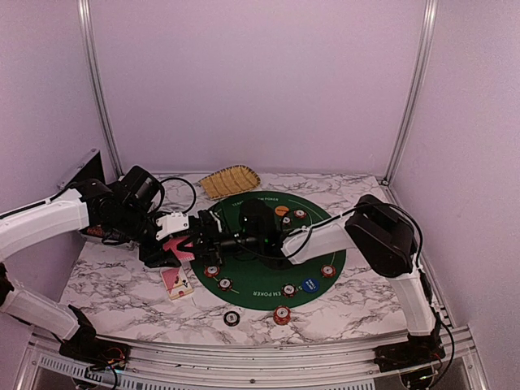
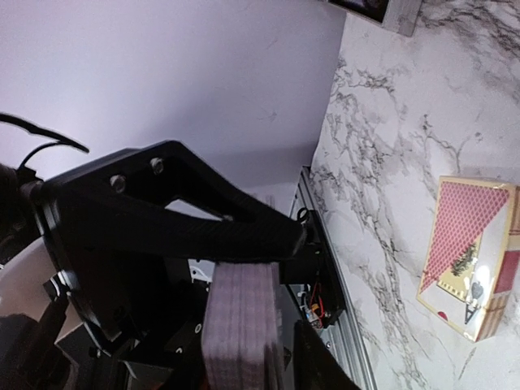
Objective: Distribute texas hold em gaming equipment
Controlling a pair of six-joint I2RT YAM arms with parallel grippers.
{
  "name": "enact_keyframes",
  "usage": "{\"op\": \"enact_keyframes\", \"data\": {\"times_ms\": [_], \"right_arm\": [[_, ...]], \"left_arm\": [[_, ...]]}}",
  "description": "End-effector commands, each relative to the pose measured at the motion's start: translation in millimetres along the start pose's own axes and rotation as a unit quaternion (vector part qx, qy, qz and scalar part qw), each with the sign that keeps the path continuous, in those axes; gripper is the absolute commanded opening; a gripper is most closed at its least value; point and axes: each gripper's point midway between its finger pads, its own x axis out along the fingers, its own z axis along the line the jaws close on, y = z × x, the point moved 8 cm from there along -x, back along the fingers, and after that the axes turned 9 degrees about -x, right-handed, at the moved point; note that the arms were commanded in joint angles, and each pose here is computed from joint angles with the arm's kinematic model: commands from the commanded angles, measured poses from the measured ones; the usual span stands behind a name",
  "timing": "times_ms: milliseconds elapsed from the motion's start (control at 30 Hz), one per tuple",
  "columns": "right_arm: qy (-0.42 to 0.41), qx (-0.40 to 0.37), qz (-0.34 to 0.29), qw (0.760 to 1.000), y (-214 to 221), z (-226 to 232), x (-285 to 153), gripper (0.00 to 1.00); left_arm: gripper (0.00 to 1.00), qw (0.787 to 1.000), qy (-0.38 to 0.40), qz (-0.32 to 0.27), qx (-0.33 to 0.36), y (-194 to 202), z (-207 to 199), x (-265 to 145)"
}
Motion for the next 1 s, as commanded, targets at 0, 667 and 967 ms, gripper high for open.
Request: {"op": "enact_keyframes", "data": {"times_ms": [0, 667, 967], "right_arm": [[-0.011, -0.021, -0.004, 1.000, -4.5, 15.3, 6.4, 0.38], [0.029, 0.006, 0.003, 1.000, -4.0, -6.8, 24.8, 0.58], [0.076, 0.014, -0.001, 0.997, -4.5, -16.4, 17.2, 0.63]], "left_arm": [[0.34, 1.000, 0.001, -0.012, 0.006, -3.3, -2.5, -5.9], [0.28, 1.000, 0.002, -0.014, -0.008, -6.4, -2.0, -6.0], [0.23, 1.000, 0.003, -0.009, -0.008, -4.1, -2.6, -4.2]]}}
